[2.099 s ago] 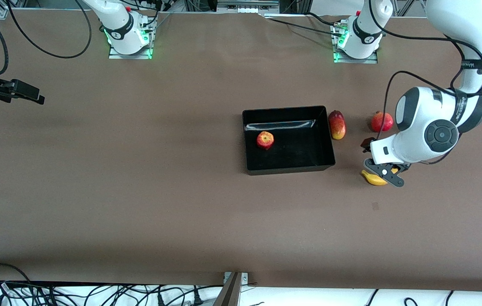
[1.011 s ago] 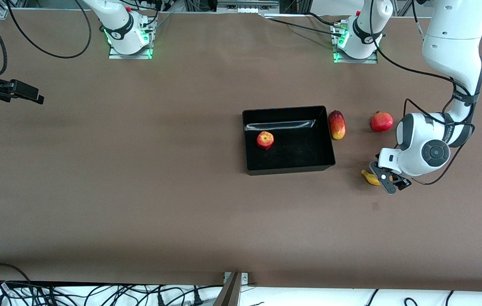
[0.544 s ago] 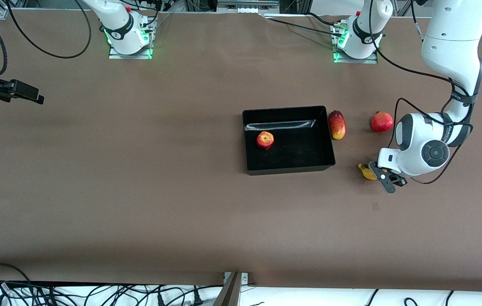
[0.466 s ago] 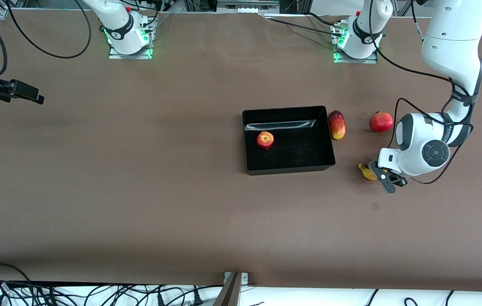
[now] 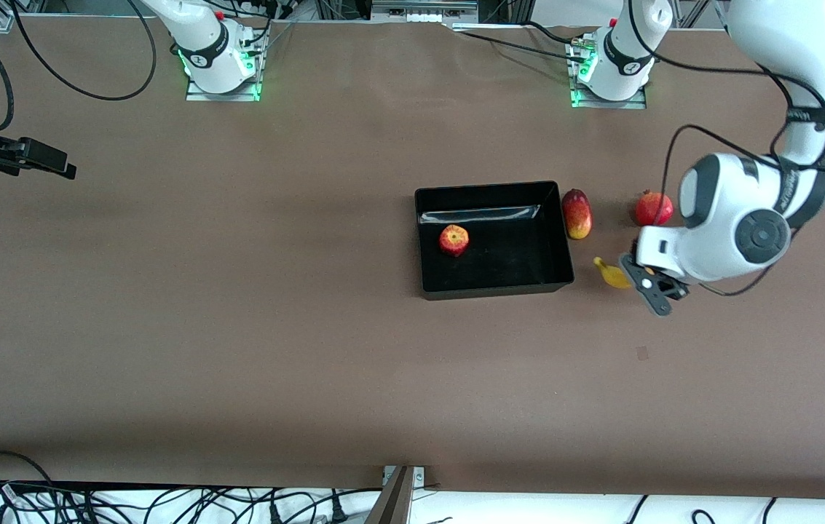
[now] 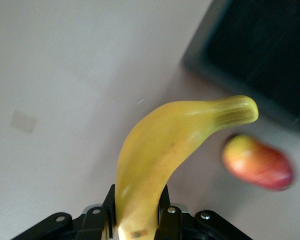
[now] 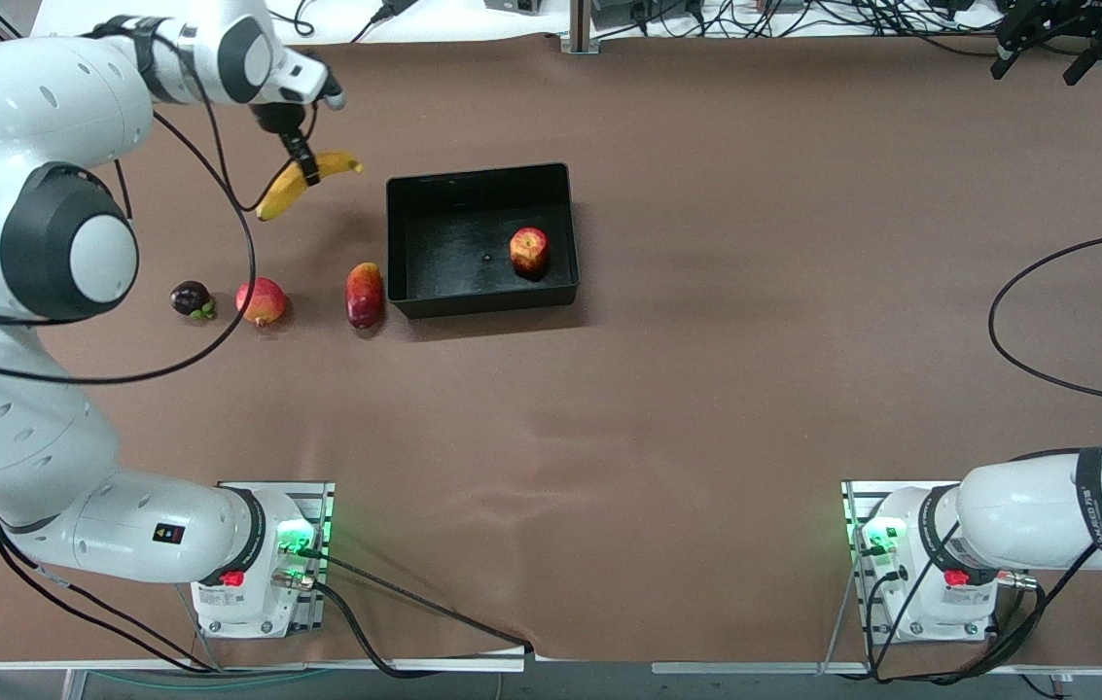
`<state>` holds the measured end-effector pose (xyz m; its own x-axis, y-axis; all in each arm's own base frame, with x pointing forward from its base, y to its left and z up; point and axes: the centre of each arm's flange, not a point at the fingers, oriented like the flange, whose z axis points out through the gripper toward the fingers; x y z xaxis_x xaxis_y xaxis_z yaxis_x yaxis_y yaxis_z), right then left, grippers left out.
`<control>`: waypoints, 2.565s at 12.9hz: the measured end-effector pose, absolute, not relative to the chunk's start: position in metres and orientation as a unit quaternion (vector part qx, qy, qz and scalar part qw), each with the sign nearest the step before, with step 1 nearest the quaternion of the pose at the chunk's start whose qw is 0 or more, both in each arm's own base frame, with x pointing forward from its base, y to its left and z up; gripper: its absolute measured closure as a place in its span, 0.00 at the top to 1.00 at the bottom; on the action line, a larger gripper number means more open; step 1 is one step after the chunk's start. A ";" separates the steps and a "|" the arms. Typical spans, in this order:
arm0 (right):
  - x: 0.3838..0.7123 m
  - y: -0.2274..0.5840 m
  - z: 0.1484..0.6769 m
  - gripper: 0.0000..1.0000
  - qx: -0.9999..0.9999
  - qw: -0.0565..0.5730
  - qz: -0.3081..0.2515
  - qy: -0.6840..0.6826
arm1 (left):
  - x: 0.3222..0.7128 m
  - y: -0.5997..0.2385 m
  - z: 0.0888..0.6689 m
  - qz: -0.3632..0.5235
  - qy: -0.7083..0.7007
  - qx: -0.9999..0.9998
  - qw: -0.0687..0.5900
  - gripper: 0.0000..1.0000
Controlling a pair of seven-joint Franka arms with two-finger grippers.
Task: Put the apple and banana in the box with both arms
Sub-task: 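Carry the banana into the box, lower it, open the left gripper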
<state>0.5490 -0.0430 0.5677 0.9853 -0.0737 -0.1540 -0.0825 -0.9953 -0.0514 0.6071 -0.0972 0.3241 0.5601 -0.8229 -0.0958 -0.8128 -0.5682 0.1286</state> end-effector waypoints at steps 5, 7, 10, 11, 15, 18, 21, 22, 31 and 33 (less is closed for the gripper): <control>0.549 -0.043 0.567 1.00 -0.996 0.029 0.077 0.039 | 0.548 -0.263 0.332 -0.085 -0.415 0.905 0.038 0.34; 0.549 -0.043 0.567 1.00 -0.996 0.029 0.077 0.039 | 0.534 -0.293 0.313 -0.087 -0.405 0.910 0.032 0.34; 0.550 -0.043 0.566 1.00 -0.996 0.029 0.078 0.039 | 0.531 -0.297 0.270 -0.093 -0.386 0.917 0.026 0.34; 0.550 -0.043 0.566 1.00 -0.996 0.029 0.078 0.039 | 0.530 -0.297 0.258 -0.099 -0.377 0.921 0.023 0.34; 0.550 -0.042 0.566 1.00 -0.996 0.032 0.078 0.039 | 0.528 -0.295 0.229 -0.109 -0.365 0.925 0.019 0.34; 0.550 -0.041 0.566 1.00 -0.996 0.032 0.078 0.038 | 0.527 -0.293 0.211 -0.098 -0.362 0.927 0.017 0.34; 0.550 -0.041 0.566 1.00 -0.996 0.032 0.077 0.038 | 0.528 -0.293 0.205 -0.091 -0.361 0.928 0.017 0.34; 0.550 -0.041 0.566 1.00 -0.996 0.032 0.077 0.038 | 0.528 -0.293 0.204 -0.092 -0.361 0.928 0.017 0.34; 0.550 -0.037 0.566 1.00 -0.996 0.042 0.076 0.038 | 0.532 -0.288 0.206 -0.089 -0.355 0.931 0.015 1.00; 0.551 -0.037 0.566 1.00 -0.995 0.044 0.076 0.038 | 0.540 -0.283 0.234 -0.079 -0.345 0.935 0.018 1.00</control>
